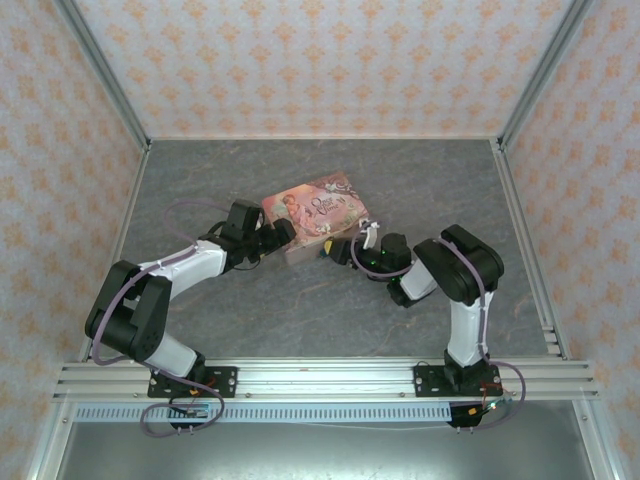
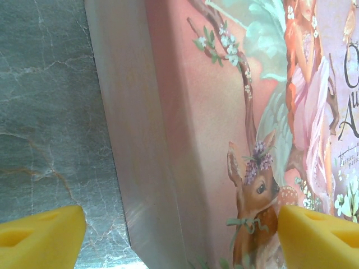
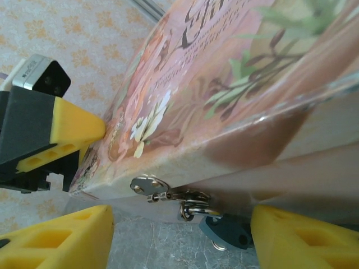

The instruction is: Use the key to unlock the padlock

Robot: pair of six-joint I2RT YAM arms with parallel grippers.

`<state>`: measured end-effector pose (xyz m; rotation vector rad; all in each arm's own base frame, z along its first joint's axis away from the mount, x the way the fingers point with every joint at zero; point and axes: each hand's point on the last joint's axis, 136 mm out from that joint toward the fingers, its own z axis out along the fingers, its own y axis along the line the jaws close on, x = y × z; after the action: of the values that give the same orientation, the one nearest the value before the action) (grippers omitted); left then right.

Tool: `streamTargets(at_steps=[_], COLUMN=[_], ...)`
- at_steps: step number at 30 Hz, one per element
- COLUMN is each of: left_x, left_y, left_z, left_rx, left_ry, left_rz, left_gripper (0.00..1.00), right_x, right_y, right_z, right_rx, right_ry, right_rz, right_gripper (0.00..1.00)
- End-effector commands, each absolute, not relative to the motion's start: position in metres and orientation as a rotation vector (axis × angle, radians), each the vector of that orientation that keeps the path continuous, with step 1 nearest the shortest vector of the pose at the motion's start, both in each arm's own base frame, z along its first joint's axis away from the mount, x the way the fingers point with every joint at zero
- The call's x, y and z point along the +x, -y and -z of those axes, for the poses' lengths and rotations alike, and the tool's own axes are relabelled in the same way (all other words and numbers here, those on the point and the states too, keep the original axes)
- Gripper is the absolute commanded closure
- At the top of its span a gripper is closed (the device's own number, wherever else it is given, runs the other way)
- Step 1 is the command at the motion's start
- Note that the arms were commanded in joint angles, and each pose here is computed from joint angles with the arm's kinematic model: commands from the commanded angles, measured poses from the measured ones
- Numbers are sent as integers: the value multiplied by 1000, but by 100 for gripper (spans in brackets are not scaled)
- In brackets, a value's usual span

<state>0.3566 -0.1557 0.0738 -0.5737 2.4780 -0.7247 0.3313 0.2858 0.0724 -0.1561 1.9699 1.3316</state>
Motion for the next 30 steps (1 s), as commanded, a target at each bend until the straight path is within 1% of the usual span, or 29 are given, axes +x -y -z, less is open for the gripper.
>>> streamTargets(at_steps=[1, 12, 15, 19, 25, 30], left_x=[321, 321, 323, 323, 324, 324], left_y=[142, 144, 144, 142, 142, 143], left_z=[-34, -32, -33, -33, -33, -33], left_rx=[-623, -627, -626, -624, -626, -625], left_ry=[-2657, -2664, -2661, -2664, -2666, -2666], left_rz=[563, 564, 562, 548, 544, 546], left_gripper=[13, 13, 13, 13, 13, 13], right_x=[330, 326, 321, 315, 311, 311], right_y=[-299, -301, -301, -301, -300, -298], right_z=[-88, -86, -88, -90, -93, -91], right_rx=[-225, -251, -273, -296, -313, -305], right_ry=[-1893, -1895, -1893, -1889, -1883, -1888], right_rz=[-1385, -1386, -1391, -1402, -1408, -1397], right_gripper=[35, 43, 48, 57, 63, 71])
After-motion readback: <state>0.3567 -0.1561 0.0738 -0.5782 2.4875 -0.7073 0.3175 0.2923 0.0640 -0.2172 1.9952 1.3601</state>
